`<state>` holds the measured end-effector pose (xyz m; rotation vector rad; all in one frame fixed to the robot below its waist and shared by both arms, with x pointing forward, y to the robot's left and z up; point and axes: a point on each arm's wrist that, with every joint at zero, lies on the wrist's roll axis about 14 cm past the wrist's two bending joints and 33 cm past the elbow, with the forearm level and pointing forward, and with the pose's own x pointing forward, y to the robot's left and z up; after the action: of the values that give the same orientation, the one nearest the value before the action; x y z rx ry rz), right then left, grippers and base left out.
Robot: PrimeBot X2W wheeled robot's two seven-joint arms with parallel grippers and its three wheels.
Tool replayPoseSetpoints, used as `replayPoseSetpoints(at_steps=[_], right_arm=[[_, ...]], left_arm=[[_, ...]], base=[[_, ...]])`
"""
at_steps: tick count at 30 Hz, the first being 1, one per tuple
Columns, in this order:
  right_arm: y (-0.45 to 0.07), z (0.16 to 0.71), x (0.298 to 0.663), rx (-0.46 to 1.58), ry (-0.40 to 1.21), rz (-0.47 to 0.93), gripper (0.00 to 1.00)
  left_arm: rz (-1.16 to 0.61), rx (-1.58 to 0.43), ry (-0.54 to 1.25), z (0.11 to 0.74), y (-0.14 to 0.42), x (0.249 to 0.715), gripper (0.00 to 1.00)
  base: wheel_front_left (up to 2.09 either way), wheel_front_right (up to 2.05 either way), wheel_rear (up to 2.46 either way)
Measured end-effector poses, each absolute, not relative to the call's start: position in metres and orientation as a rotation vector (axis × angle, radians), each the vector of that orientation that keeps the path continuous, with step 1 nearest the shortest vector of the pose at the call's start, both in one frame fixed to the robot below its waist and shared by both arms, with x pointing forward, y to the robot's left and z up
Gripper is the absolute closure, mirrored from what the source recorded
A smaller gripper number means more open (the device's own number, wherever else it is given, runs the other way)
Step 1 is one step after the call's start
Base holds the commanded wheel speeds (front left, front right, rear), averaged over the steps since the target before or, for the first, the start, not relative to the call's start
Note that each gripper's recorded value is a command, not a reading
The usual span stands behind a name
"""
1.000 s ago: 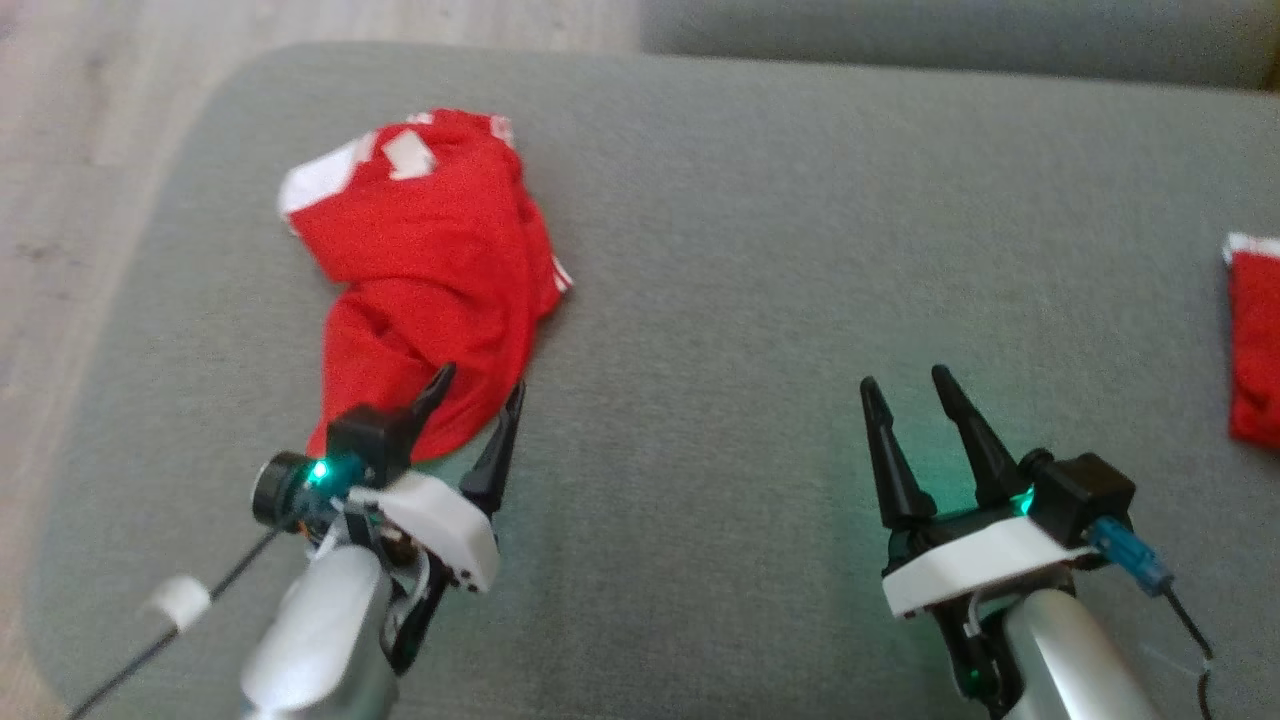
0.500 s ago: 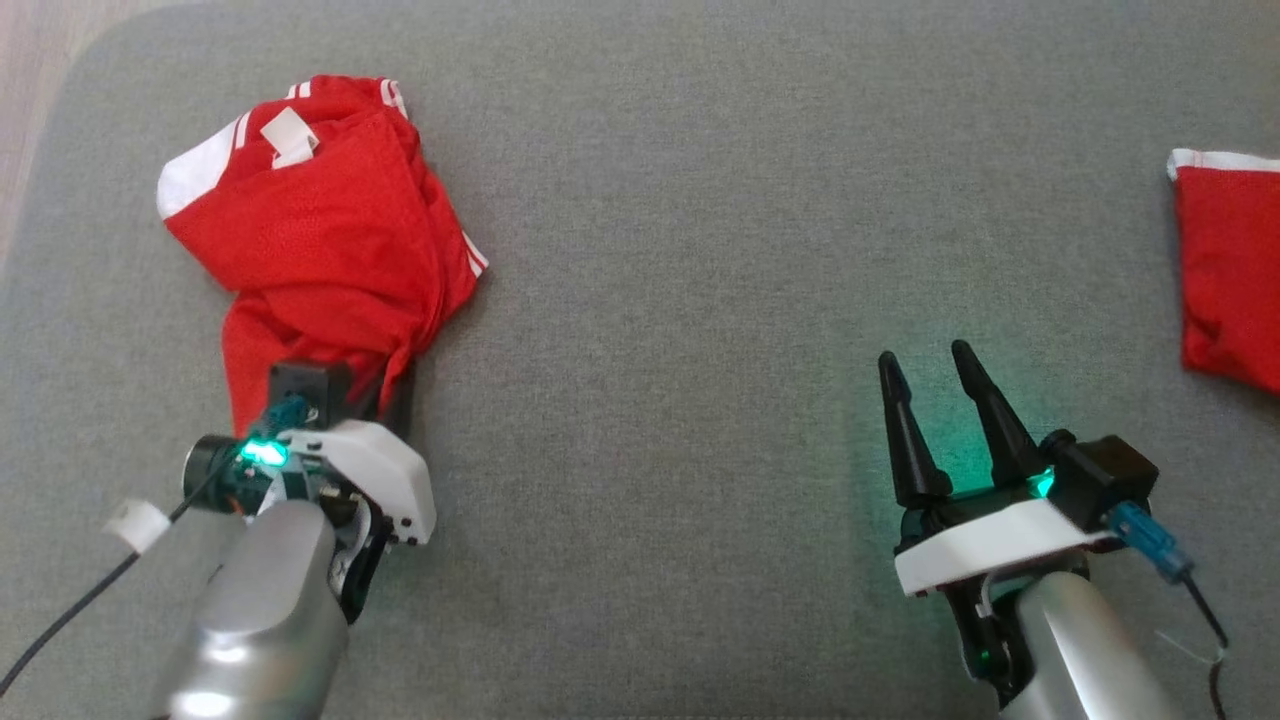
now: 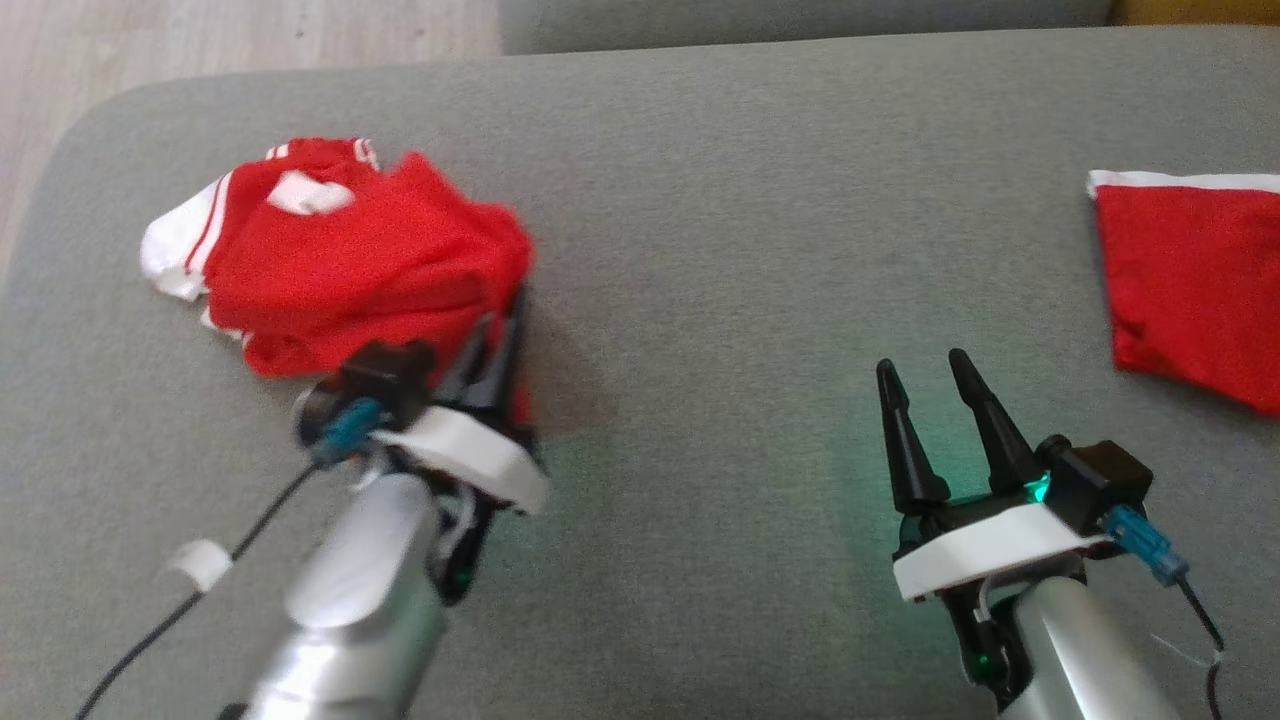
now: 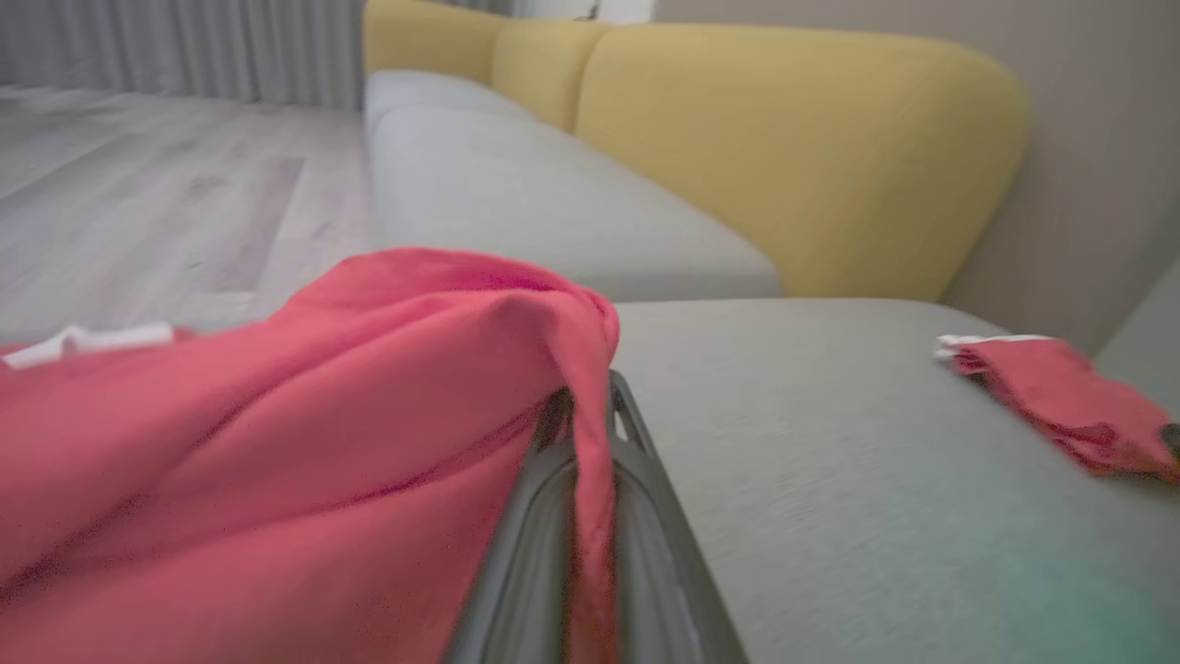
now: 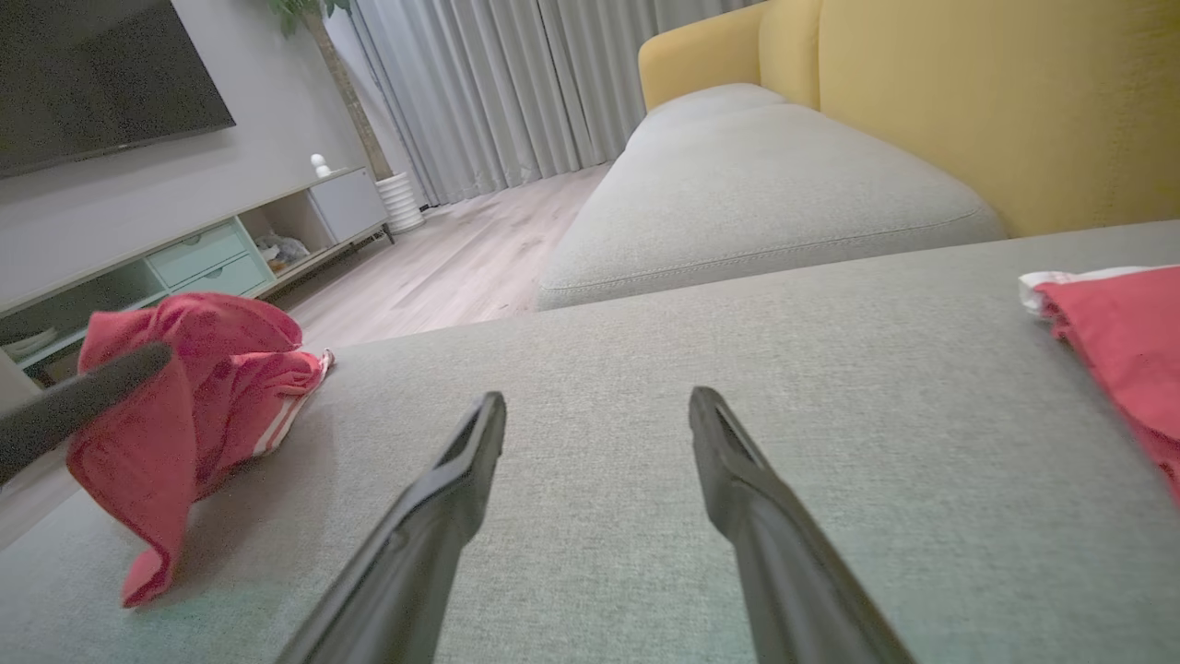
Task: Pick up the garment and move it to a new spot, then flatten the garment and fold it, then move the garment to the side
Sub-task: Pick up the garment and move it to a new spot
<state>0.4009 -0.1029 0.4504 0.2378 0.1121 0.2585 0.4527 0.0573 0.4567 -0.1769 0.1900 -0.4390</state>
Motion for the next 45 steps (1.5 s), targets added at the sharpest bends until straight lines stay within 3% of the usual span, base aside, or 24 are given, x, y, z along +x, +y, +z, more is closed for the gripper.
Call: replayPoseSetpoints(at_steps=[9,18,19,20,24,37,45], right_arm=[[-0.130,0.456,0.390,0.244,0.094,0.178,0.00],[-0.159,0.449,0.377,0.251,0.111,0.088,0.00],[-0.161,0.448,0.376,0.251,0.114,0.080,0.00],[-0.163,0.447,0.376,0.250,0.118,0.074,0.00],[-0.166,0.443,0.377,0.250,0.128,0.064,0.00],[-0.135,0.454,0.393,0.246,0.097,0.162,0.00],[-0.120,0.464,0.402,0.246,0.069,0.207,0.00]], left_arm=[[-0.837,-0.213,0.055,0.515,-0.071,0.415,1.00],[-1.178,-0.239,0.113,0.517,-0.154,0.348,1.00],[-1.192,-0.231,0.126,0.513,-0.158,0.343,0.53],[-1.200,-0.225,0.135,0.509,-0.161,0.340,0.00],[-1.197,-0.222,0.173,0.496,-0.163,0.339,0.00],[-0.921,-0.148,0.107,0.501,-0.099,0.398,0.00],[-0.662,-0.133,0.027,0.517,-0.017,0.427,0.00]], base=[[0.00,0.00,0.00],[0.00,0.00,0.00],[0.00,0.00,0.00],[0.00,0.00,0.00],[0.00,0.00,0.00],[0.00,0.00,0.00],[0.00,0.00,0.00]])
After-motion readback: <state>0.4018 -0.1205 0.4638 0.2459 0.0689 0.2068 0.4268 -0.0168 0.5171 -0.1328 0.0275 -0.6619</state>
